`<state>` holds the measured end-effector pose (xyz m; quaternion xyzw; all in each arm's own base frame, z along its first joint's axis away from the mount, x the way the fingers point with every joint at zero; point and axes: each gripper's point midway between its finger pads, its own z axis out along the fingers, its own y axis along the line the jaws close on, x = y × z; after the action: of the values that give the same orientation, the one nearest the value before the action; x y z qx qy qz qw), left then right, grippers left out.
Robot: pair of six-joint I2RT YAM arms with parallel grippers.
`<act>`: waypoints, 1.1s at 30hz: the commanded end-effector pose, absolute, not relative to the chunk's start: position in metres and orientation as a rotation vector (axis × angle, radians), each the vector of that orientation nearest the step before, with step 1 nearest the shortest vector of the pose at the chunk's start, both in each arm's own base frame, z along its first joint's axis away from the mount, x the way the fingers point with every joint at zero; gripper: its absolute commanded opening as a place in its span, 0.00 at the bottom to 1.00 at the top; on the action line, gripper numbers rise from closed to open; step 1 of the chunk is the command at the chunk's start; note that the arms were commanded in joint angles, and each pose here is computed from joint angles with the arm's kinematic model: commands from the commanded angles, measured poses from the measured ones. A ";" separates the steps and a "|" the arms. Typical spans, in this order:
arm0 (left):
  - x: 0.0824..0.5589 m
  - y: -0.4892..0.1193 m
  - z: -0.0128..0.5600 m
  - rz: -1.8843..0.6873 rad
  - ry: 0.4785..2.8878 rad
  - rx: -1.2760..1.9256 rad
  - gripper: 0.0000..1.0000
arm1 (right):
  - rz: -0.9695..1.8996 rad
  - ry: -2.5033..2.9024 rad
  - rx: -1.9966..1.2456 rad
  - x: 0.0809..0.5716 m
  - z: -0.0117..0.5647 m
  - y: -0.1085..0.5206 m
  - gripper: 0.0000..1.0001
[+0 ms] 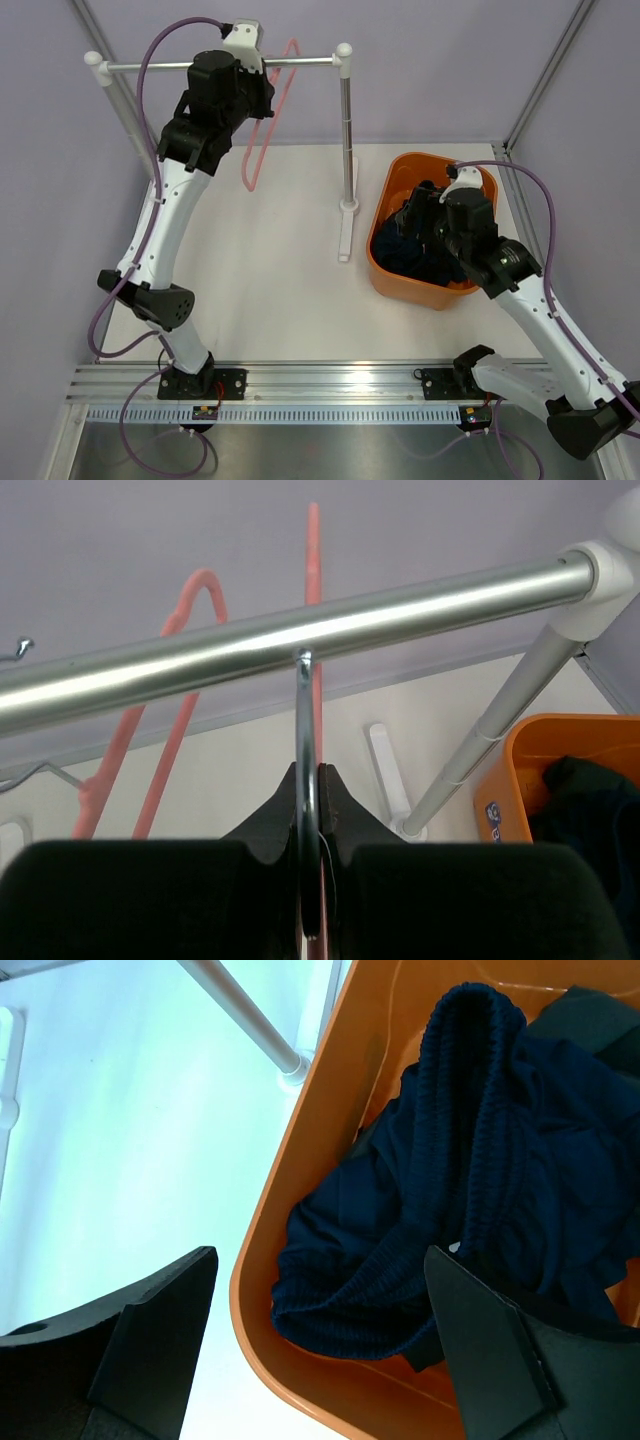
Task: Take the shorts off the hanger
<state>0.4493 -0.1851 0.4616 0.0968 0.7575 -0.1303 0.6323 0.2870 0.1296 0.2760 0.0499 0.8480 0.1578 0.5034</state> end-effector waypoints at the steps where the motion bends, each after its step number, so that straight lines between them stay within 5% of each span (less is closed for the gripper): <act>1: 0.467 -0.185 0.487 -0.288 1.633 0.189 0.00 | 0.416 2.006 0.085 0.288 0.285 0.134 0.93; 33: 0.515 -0.184 0.445 -0.269 1.695 0.154 0.00 | 0.465 2.025 0.051 0.293 0.274 0.147 0.93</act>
<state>0.5135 -0.1856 0.4240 0.0763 0.7679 -0.1078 0.6268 0.2882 0.1416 0.2680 0.0303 0.8481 0.1799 0.4974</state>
